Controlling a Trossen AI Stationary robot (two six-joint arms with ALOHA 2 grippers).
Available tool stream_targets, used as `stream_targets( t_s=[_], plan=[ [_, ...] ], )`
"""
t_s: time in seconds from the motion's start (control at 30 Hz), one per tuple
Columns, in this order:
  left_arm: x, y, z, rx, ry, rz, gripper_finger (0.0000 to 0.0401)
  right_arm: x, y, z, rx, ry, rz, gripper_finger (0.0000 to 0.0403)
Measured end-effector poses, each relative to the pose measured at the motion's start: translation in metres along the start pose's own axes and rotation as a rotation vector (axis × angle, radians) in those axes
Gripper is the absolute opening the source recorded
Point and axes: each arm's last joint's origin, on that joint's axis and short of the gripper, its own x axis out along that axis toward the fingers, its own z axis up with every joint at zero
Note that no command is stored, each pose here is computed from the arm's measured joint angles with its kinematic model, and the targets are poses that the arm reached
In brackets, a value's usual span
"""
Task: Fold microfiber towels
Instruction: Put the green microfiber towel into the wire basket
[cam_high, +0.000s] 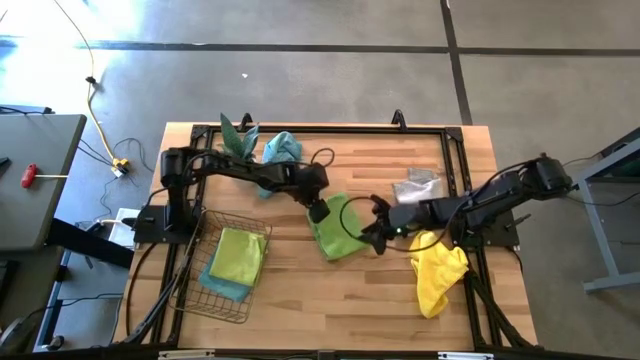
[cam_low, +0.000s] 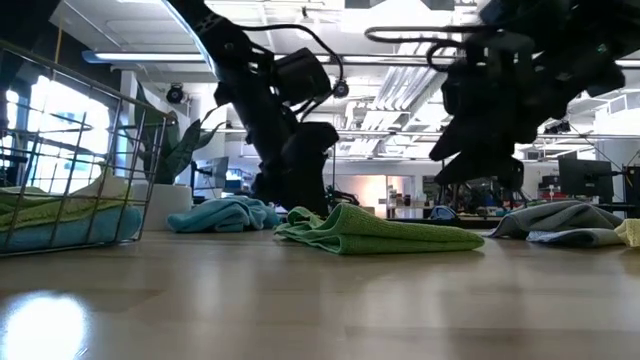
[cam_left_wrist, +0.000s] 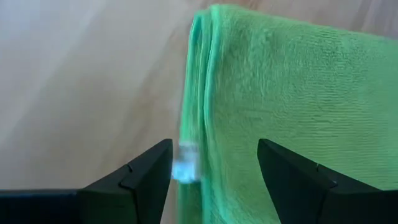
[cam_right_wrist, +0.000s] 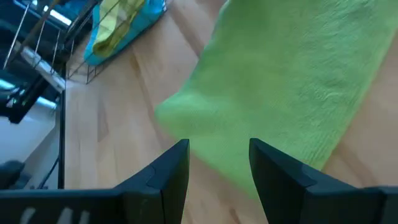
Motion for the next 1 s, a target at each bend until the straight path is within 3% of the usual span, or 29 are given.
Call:
stream_targets(
  t_s=[0.13, 0.4, 0.53, 0.83, 1.0],
  plan=[
    [0.001, 0.002, -0.001, 0.119, 0.007, 0.039, 0.0227, 0.004, 0.006, -0.011, -0.027, -0.021, -0.026, 0.0158],
    [0.008, -0.009, -0.014, 0.121, 0.104, -0.007, 0.0227, 0.030, -0.002, -0.031, 0.040, 0.051, -0.056, 0.0158],
    [0.008, -0.024, -0.023, 0.117, 0.138, -0.003, 0.0227, 0.036, -0.011, -0.034, 0.014, 0.091, -0.086, 0.0158],
    [0.002, -0.077, -0.047, -0.021, 0.212, -0.095, 0.0227, 0.034, -0.029, -0.014, -0.220, 0.115, -0.136, 0.0158],
    [-0.003, -0.103, -0.051, -0.017, 0.228, -0.161, 0.0227, 0.022, -0.029, 0.010, -0.312, 0.182, -0.135, 0.0158]
  ],
)
